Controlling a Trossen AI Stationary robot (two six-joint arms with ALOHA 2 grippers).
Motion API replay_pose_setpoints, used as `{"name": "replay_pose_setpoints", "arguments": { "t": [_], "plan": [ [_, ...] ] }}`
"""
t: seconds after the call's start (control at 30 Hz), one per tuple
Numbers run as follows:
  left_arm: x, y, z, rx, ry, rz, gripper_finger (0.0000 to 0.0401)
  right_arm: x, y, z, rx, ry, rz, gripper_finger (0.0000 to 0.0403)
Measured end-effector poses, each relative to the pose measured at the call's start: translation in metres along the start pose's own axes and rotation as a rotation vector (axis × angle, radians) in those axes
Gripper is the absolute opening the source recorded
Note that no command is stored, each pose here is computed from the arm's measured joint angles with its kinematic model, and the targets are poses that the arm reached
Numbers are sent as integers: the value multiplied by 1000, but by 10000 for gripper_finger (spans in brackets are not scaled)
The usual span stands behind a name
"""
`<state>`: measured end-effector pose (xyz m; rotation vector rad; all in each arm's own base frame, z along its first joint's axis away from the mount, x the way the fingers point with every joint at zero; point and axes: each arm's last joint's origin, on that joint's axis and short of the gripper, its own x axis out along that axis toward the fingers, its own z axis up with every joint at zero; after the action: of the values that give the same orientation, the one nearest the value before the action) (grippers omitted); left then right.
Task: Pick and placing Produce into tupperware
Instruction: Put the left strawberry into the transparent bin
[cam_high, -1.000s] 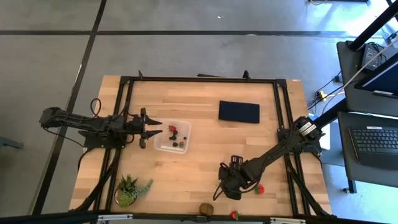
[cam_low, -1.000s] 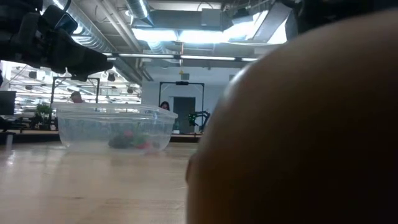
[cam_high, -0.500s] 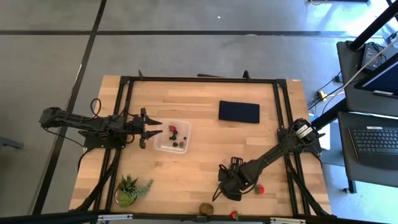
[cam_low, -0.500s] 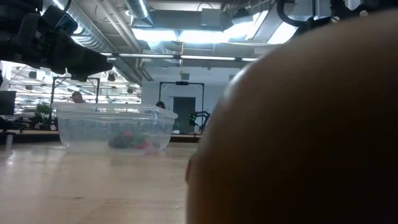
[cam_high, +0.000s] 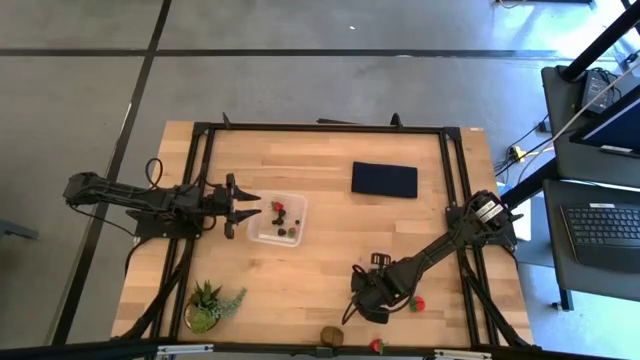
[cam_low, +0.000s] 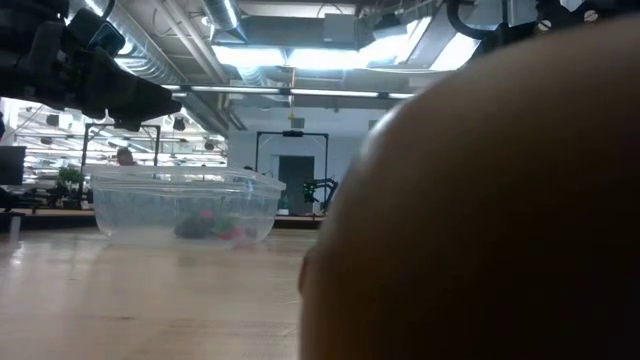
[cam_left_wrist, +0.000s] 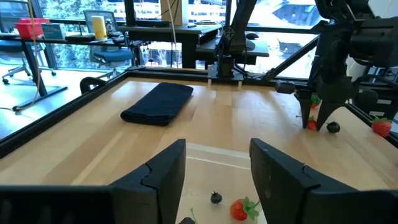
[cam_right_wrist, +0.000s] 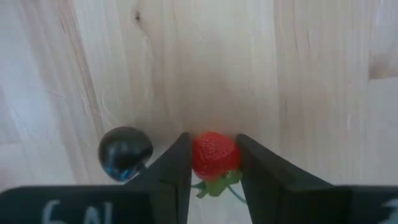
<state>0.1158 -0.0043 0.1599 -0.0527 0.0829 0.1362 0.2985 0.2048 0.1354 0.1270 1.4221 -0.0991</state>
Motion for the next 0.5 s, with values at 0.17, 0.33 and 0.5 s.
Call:
{"name": "replay_pose_setpoints", "arguments": {
  "t": [0.17, 0.33, 0.5],
  "plan": [
    [0, 0, 0, 0, 0, 0, 166, 0, 0, 0, 6, 1, -1, 111],
    [0, 0, 0, 0, 0, 0, 161, -1, -7, 5, -1, 0, 2, 110],
    [0, 0, 0, 0, 0, 0, 165, -6, -28, 29, -50, -49, -46, 109]
  ]
}}
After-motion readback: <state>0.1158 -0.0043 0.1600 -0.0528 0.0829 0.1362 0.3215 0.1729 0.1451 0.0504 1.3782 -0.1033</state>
